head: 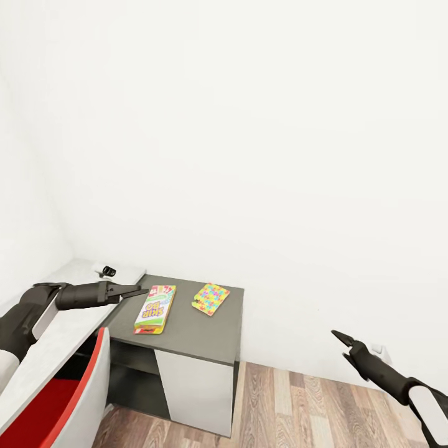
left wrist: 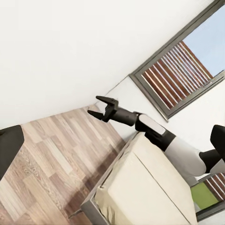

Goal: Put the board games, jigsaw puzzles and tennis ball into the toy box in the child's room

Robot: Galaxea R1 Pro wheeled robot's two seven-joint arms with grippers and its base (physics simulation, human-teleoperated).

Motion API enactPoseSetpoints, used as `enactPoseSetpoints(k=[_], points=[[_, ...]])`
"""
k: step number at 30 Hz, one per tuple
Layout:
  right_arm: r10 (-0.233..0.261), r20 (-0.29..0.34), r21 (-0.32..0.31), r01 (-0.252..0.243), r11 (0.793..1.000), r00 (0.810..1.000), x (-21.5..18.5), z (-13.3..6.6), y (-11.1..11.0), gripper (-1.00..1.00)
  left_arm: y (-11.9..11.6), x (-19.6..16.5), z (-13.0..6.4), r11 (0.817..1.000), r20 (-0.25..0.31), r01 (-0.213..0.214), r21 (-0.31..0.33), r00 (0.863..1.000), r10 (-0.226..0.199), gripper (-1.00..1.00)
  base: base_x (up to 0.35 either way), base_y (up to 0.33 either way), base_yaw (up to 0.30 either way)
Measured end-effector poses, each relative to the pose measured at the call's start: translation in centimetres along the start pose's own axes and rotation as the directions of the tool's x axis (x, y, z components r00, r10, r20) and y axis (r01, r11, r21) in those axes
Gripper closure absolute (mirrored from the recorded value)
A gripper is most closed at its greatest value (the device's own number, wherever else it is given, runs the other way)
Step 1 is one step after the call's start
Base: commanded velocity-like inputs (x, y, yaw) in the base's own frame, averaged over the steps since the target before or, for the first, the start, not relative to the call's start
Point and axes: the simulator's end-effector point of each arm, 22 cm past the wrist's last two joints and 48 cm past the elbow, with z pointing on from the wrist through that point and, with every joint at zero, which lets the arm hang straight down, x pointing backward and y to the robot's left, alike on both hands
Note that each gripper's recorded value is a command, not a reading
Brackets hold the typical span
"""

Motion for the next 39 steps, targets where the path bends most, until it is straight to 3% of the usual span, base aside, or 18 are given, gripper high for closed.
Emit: enactPoseSetpoints(k=[5,8,11,16,20,25,39], points=[[-0.048,-0.023,0.078,0.05,0.996,0.999,0.6,0.5,-0.6,-1.0,0.0,0.0,0.0,1.0,0.0,0.0,0.0,1.0,0.0,-1.0,0.0,0.0,-0.004],[-0.154,-0.078,0.226,0.168,0.96,0.985,0.8,1.6,-1.9,-1.0,0.2,0.1,0.0,1.0,0.0,0.002,-0.008,1.0,-0.002,-1.0,0.0,0.0,0.0],[-0.213,-0.122,0.327,0.242,0.914,0.969,1.5,2.7,-2.6,-1.0,1.4,0.1,0.1,0.998,-0.002,0.004,-0.059,1.0,-0.004,-1.0,0.0,0.0,0.0],[-0.255,-0.173,0.4,0.304,0.864,0.951,3.4,4.3,-2.2,-1.0,4.6,0.4,1.0,0.982,-0.003,0.013,-0.19,1.0,-0.014,-1.0,0.0,0.0,0.0],[-0.268,-0.181,0.446,0.322,0.835,0.946,3.4,4.6,-2.3,-1.0,6.6,0.6,2.1,0.963,-0.002,0.021,-0.27,1.0,-0.022,-1.0,0.0,0.0,0.0],[-0.274,-0.179,0.46,0.327,0.826,0.945,3.2,4.6,-2.2,-1.0,7.4,0.7,2.5,0.953,0.0,0.021,-0.301,1.0,-0.023,-1.0,0.0,0.0,0.0],[-0.261,-0.176,0.46,0.314,0.831,0.949,3.4,4.8,-2.4,-1.0,7.7,0.7,2.7,0.953,0.001,0.02,-0.303,1.0,-0.02,-1.0,0.0,0.0,-0.137]])
